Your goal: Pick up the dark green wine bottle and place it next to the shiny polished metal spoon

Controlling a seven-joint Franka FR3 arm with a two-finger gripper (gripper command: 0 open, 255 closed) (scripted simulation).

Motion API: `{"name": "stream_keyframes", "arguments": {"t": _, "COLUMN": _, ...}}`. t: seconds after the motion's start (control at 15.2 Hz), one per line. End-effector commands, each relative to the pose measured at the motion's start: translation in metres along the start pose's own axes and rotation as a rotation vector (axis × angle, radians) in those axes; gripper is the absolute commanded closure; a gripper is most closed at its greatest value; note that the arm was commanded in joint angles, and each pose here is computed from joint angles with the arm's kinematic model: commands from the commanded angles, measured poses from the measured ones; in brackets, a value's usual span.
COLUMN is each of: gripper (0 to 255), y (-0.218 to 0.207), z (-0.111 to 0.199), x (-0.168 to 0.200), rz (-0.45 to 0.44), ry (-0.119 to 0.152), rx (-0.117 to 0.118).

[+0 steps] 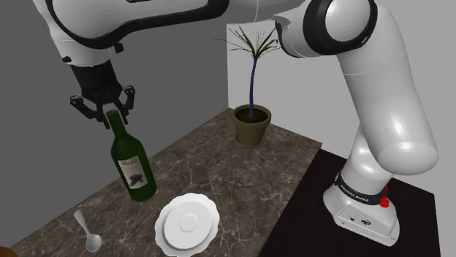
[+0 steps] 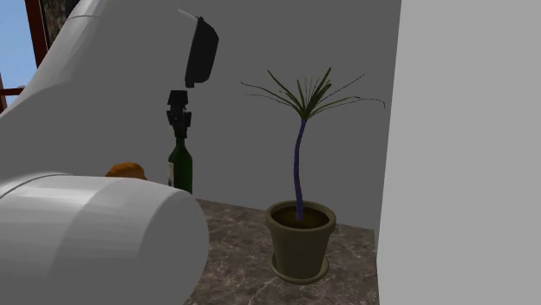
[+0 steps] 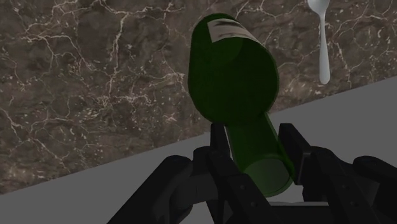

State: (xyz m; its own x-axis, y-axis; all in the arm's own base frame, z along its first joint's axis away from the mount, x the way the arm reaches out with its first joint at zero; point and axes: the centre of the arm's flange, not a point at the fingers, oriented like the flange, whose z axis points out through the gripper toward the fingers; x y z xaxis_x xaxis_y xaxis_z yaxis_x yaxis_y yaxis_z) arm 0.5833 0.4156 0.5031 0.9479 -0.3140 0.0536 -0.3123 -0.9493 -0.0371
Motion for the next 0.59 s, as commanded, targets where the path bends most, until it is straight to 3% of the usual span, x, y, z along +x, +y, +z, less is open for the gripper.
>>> {"name": "stream_keyframes", "arguments": {"t": 0.0, "gripper": 255, "y": 0.001, "z": 0.010, "x": 0.000, "rz": 0.000, "ry": 0.001, "rx": 0.001}}
{"name": "stream_keyframes", "arguments": {"t": 0.26, "gripper": 255, "y": 0.001, "z": 0.031, "x": -0.001, "rz": 0.000, "ry": 0.001, "rx": 0.001}}
{"name": "stream_keyframes", "arguments": {"t": 0.53, "gripper": 255, "y": 0.001, "z": 0.032, "x": -0.001, "rz": 0.000, "ry": 0.001, "rx": 0.001}}
